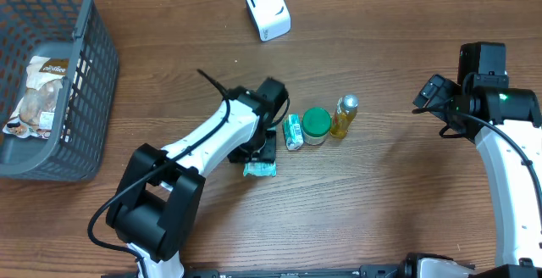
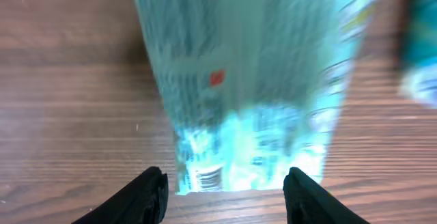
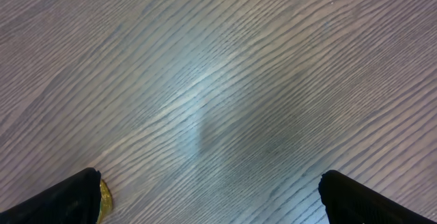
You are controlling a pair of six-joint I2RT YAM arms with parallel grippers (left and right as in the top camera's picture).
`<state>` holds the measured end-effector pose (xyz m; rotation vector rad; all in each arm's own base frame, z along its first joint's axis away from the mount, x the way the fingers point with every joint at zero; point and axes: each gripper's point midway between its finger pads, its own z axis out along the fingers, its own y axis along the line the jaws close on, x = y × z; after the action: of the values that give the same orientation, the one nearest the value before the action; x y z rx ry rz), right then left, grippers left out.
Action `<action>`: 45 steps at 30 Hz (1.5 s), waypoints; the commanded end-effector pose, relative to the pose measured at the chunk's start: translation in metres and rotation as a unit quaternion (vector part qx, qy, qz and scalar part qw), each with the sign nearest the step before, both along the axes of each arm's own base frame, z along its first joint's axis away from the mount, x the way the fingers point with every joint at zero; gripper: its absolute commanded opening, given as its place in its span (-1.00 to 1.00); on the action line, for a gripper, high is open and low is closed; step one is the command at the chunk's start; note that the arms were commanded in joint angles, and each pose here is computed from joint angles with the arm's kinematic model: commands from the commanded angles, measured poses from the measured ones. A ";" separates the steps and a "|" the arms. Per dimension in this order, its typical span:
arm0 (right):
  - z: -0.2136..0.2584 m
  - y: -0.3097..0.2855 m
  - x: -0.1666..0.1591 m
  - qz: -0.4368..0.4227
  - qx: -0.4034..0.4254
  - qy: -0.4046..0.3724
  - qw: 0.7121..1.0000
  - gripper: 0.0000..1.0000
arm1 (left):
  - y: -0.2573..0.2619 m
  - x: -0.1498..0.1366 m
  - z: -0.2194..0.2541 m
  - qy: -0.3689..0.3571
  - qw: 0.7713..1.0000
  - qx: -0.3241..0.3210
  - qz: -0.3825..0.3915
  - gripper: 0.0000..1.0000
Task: Scan the item barcode
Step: 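Lower the wipes packet flat left of the tissue pack and release, then move the left gripper back into the basket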
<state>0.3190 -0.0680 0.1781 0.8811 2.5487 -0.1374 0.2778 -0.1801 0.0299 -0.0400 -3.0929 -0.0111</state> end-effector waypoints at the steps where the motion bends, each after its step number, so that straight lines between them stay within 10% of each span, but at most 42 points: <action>1: 0.004 -0.002 0.002 -0.005 -0.002 -0.006 1.000 1.00 | -0.010 0.018 0.015 -0.021 0.999 -0.019 -0.019 0.02; 5: 0.004 -0.002 0.002 -0.005 -0.002 -0.006 1.000 1.00 | -0.011 0.014 0.011 -0.013 0.999 -0.025 -0.018 -0.21; 30: 0.004 -0.002 0.002 -0.005 -0.002 -0.006 1.000 1.00 | 0.001 -0.005 -0.024 0.001 1.000 -0.015 -0.018 -0.03; 45: 0.004 -0.002 0.002 -0.005 -0.002 -0.006 1.000 1.00 | 0.027 0.090 0.157 -0.194 0.981 -0.029 -0.005 -0.01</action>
<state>0.3188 -0.0679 0.1780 0.8807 2.5498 -0.1373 0.3341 -0.1820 0.1128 -0.0931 -3.2567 0.1157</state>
